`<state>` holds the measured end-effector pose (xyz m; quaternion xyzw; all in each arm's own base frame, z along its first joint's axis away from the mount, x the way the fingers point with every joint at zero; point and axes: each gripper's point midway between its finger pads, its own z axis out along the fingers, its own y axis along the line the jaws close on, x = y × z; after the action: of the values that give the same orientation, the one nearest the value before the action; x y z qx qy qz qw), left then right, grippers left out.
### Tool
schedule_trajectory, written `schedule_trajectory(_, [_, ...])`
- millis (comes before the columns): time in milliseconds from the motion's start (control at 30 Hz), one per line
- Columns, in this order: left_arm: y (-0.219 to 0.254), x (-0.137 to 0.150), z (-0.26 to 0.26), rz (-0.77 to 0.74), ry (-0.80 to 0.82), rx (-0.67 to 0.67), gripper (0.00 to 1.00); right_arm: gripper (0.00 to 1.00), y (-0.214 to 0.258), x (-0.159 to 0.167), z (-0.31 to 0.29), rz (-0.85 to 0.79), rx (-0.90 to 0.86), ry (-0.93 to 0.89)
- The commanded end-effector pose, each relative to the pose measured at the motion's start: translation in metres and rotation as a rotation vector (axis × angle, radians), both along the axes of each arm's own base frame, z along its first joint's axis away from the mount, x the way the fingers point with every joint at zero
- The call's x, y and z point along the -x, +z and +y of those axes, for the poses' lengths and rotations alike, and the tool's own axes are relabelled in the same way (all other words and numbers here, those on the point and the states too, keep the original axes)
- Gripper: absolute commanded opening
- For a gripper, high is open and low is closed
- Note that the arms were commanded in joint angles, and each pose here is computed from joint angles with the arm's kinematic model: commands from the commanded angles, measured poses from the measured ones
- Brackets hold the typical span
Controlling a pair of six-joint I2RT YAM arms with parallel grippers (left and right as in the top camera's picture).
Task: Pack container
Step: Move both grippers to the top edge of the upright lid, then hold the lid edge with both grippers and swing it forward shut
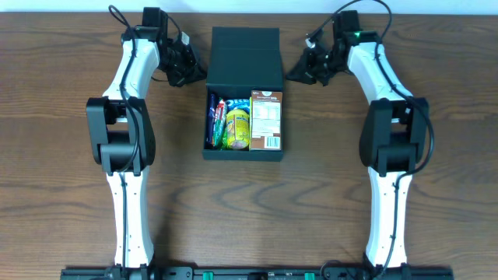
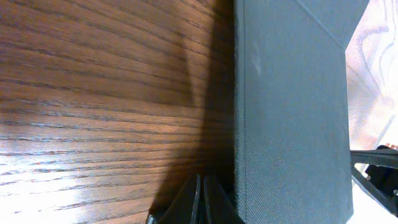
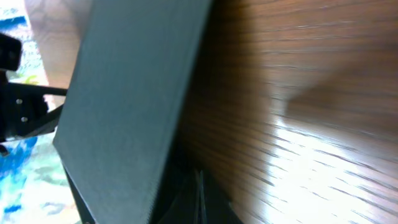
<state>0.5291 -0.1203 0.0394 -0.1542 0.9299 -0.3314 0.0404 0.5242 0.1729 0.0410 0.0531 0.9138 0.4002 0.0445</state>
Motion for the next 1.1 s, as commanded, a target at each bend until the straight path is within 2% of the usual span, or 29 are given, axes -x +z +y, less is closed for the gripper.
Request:
schedule_trajectory(0, [-0.005,0.0,0.004,0.007,0.005,-0.023,0.06,0.01,-0.021,0.012,0.022,0.069,-0.058,0.034])
schedule_trajectory(300, [-0.009,0.003,0.003,0.02,0.003,-0.022,0.06,0.01,-0.019,0.007,0.042,0.018,-0.143,0.078])
schedule_trajectory(667, [-0.009,-0.001,0.013,0.009,0.021,-0.022,0.06,0.01,0.04,-0.011,0.058,-0.213,-0.443,0.205])
schedule_trajectory(1067, [0.021,-0.031,-0.003,-0.154,-0.004,0.14,0.05,0.01,0.07,0.001,0.063,-0.276,-0.602,0.308])
